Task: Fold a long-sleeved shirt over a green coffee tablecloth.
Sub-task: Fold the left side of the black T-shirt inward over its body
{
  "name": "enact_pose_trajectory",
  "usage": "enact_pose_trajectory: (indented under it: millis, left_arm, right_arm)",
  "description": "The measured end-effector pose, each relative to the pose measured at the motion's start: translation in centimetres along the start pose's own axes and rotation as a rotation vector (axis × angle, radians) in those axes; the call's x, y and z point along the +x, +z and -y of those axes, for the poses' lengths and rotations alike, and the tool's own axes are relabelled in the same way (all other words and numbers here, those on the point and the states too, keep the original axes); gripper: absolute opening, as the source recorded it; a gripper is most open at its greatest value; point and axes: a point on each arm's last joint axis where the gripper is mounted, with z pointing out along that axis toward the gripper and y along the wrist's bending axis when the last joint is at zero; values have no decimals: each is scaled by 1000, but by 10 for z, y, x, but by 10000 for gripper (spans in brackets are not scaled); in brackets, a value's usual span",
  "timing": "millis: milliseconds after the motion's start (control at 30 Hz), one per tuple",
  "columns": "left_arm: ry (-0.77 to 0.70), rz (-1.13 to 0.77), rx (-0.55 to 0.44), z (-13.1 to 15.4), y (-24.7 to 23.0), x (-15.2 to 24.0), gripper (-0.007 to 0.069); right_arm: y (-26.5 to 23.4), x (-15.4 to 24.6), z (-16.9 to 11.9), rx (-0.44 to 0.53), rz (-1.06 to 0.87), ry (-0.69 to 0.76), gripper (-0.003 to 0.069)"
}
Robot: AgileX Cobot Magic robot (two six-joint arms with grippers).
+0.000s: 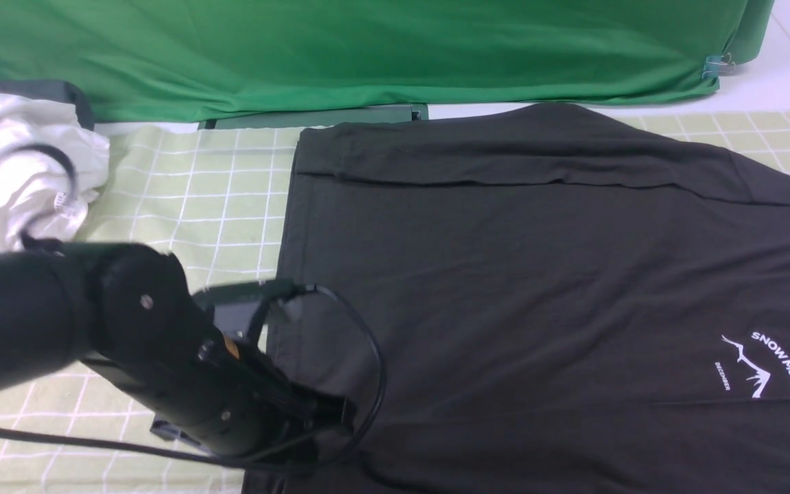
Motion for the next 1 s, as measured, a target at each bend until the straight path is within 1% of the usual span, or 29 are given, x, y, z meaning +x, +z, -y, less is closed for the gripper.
enact_pose_trajectory:
  millis: [100,200,267,367,467,600,700,733,933,1000]
  left_arm:
    - [15,39,24,6,-13,-3,20]
    - [31,94,47,12,-30,-16,20]
    - [36,146,52,12,-44,-31,20]
    - [-18,291,52,2,-76,-70,20]
    - [-54,343,40,-8,-85,-95,20]
    - [-77,361,19,-17,-74,-124,20]
    - [-84,352,2,-22,-56,-138,20]
    - [-92,344,-10,-26,-41,-145,20]
    - [-114,300,-50,-42,2,-158,27]
    - [-114,301,-57,-44,8,-160,32]
  right_arm:
    - [0,1,0,-2,-6,0,165]
    - [0,2,0,-5,-17,0,165]
    - [0,2,-1,-6,-21,0,165]
    - [0,1,0,-3,-10,0,165]
    - [0,0,0,-1,-4,-8,165]
    - [0,0,0,-1,-2,-27,169]
    - [0,0,0,0,-2,-30,173]
    - [0,0,0,0,-1,-30,175]
    - [0,0,0,1,0,-30,179]
    - [0,0,0,1,0,-30,180]
